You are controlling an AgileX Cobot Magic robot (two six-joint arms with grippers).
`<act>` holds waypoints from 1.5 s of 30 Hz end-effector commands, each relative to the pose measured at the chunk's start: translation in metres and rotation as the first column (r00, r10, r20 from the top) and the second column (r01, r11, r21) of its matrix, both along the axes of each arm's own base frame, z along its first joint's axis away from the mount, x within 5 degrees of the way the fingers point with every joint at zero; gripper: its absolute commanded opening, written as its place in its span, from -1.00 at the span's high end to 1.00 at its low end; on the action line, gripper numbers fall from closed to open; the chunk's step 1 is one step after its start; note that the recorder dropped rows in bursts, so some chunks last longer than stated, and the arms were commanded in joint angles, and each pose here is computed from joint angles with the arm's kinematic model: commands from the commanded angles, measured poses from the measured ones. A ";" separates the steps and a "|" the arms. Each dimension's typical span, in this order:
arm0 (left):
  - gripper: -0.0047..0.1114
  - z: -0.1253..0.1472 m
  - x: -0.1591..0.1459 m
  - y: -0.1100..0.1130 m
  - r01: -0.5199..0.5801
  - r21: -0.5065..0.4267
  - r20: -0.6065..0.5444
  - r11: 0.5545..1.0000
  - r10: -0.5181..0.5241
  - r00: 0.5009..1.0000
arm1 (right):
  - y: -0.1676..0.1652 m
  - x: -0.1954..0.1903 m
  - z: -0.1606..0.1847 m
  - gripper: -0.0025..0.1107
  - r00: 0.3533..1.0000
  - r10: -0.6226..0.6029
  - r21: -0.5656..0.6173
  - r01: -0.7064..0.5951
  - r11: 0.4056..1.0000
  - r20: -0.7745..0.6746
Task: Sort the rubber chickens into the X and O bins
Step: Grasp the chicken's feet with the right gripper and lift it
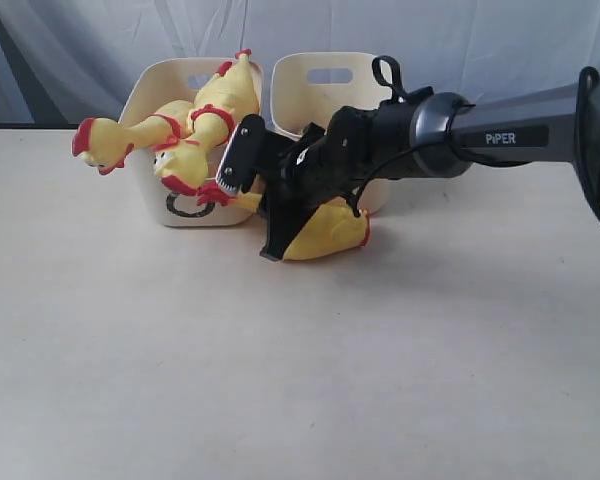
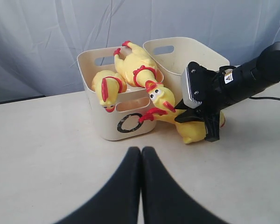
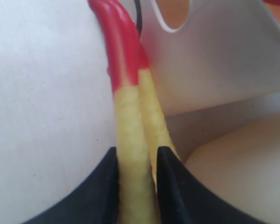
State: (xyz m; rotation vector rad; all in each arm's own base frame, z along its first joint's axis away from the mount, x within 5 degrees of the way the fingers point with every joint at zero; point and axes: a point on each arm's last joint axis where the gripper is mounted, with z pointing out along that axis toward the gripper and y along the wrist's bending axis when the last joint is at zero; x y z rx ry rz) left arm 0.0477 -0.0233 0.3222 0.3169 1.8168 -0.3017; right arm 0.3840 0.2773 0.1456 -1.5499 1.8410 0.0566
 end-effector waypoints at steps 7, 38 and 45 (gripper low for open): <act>0.92 -0.001 -0.001 0.000 -0.004 -0.002 0.001 1.000 0.004 1.000 | -0.004 -0.016 0.008 0.97 0.989 0.074 -0.068 -0.083 0.994 -0.125; 0.92 -0.002 0.000 0.001 -0.009 0.009 0.005 1.000 0.009 1.000 | -0.035 -0.062 0.105 0.97 0.948 -0.039 -0.099 0.008 0.995 -0.316; 0.92 -0.002 0.000 0.001 -0.010 0.013 0.006 1.000 0.010 1.000 | -0.050 -0.052 0.111 0.97 0.912 -0.172 -0.037 0.171 0.985 -0.373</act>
